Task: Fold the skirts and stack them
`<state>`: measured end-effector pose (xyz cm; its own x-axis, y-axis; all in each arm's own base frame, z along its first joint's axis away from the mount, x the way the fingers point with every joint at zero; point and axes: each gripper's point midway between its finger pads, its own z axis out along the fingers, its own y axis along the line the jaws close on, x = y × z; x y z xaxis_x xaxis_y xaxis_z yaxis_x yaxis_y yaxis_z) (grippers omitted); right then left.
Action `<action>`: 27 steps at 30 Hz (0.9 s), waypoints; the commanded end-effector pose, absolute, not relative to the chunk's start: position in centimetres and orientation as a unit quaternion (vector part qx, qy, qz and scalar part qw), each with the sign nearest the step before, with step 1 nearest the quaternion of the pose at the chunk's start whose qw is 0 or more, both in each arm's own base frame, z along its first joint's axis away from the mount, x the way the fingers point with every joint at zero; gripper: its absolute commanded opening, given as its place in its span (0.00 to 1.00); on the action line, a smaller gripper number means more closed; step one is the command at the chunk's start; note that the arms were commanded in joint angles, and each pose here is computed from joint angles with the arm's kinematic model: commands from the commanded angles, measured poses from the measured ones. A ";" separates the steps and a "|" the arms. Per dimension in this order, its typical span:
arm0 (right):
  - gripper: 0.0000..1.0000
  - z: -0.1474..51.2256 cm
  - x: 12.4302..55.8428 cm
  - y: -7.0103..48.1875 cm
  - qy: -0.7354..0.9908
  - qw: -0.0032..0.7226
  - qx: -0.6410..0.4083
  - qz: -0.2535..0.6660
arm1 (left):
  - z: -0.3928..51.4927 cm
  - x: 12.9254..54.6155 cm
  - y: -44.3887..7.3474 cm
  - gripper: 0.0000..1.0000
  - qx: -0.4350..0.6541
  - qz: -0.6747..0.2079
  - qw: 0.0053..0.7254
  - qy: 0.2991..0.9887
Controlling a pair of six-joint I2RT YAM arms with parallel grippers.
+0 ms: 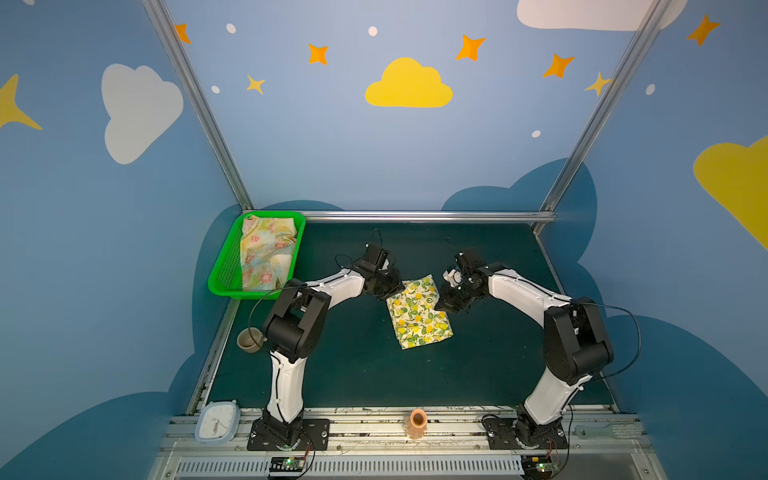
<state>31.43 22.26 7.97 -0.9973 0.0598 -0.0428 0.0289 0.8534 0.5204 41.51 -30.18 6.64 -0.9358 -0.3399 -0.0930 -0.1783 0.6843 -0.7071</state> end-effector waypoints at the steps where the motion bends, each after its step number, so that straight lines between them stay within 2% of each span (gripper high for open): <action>1: 0.00 5.4 30.2 20.6 0.973 0.003 0.027 0.230 | 4.8 41.2 -30.4 0.04 -0.154 -0.369 0.090 0.912; 12: 0.00 0.5 27.4 20.2 0.982 -0.039 0.045 0.178 | 0.8 42.9 -31.2 0.04 -0.142 -0.338 0.061 0.928; 17: 0.00 -0.7 25.3 22.7 0.982 -0.051 0.040 0.178 | 0.5 44.6 -31.4 0.04 -0.135 -0.335 0.064 0.930; 22: 0.00 0.5 25.0 26.5 0.982 -0.033 0.014 0.186 | 3.3 46.7 -31.1 0.04 -0.125 -0.360 0.096 0.920; 27: 0.00 4.9 26.8 29.1 0.972 0.015 -0.012 0.233 | 8.9 46.8 -30.9 0.04 -0.105 -0.392 0.138 0.903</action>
